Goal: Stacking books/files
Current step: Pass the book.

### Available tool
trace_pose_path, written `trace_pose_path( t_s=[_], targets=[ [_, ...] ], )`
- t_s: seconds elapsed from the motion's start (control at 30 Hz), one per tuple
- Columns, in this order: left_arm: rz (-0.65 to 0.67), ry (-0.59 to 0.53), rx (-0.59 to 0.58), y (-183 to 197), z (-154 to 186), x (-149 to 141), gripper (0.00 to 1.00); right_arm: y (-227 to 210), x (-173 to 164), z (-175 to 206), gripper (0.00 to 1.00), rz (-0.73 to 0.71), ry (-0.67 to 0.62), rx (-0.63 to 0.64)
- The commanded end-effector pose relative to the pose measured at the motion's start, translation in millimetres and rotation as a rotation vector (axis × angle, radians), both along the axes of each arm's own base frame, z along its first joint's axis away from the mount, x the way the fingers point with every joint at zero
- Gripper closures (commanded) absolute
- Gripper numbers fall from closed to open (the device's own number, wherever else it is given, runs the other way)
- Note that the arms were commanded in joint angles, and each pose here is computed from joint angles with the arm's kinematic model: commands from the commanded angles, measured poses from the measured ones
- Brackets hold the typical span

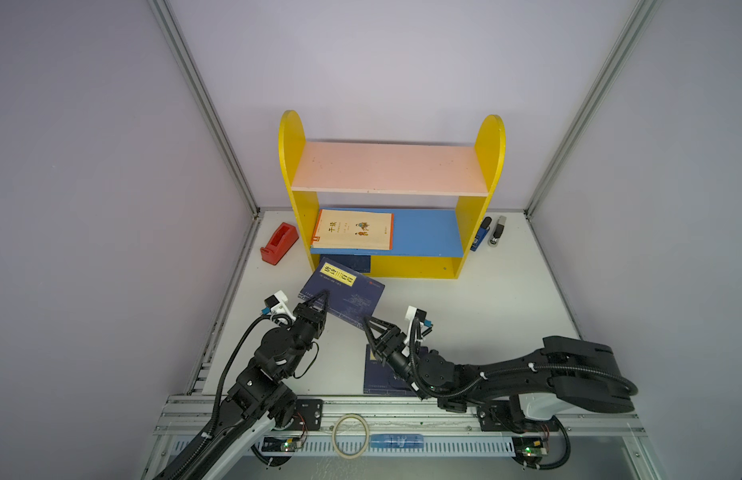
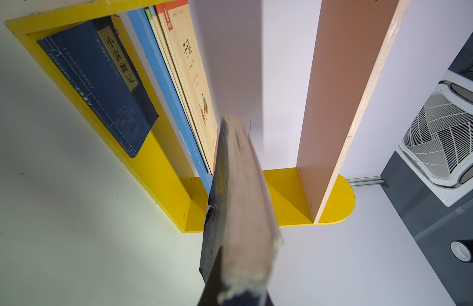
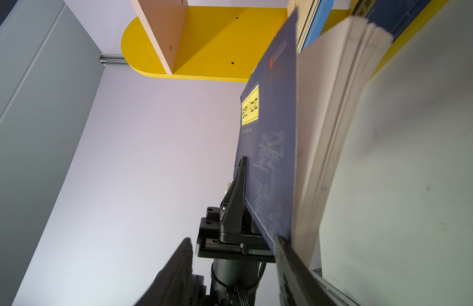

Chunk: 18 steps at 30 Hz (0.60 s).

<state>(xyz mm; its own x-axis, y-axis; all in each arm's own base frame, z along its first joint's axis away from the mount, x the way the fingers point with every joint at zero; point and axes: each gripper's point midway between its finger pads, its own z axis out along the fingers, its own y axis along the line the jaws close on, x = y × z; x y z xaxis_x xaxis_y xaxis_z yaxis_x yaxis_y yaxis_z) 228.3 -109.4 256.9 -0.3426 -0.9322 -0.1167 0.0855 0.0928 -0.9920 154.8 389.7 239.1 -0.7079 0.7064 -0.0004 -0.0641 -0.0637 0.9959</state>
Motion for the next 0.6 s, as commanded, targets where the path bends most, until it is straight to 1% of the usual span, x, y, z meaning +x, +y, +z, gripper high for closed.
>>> trace_pose_path(
  t_s=[0.0, 0.1, 0.13, 0.17, 0.27, 0.43, 0.57],
  targets=[
    [0.038, -0.024, -0.013, 9, 9, -1, 1.00, -8, -3, 5, 0.49, -0.029, 0.001, 0.030],
    [0.059, -0.029, -0.015, 15, 12, -4, 1.00, -18, -8, 5, 0.49, -0.057, -0.018, 0.006],
    [0.065, -0.030, -0.016, 18, 13, -5, 1.00, -21, -8, -2, 0.48, -0.069, -0.008, -0.017],
    [0.071, -0.032, -0.019, 20, 14, -7, 1.00, -25, -7, -1, 0.47, -0.081, 0.004, -0.012],
    [0.084, -0.038, -0.024, 25, 16, -10, 1.00, -31, -4, -11, 0.45, -0.109, 0.047, -0.037],
    [0.092, -0.051, -0.034, 31, 21, -15, 1.00, -17, -6, -3, 0.45, -0.087, 0.024, -0.018],
    [0.091, -0.045, -0.037, 31, 20, -15, 1.00, 1, -7, -4, 0.44, -0.066, 0.017, -0.015]
  ],
)
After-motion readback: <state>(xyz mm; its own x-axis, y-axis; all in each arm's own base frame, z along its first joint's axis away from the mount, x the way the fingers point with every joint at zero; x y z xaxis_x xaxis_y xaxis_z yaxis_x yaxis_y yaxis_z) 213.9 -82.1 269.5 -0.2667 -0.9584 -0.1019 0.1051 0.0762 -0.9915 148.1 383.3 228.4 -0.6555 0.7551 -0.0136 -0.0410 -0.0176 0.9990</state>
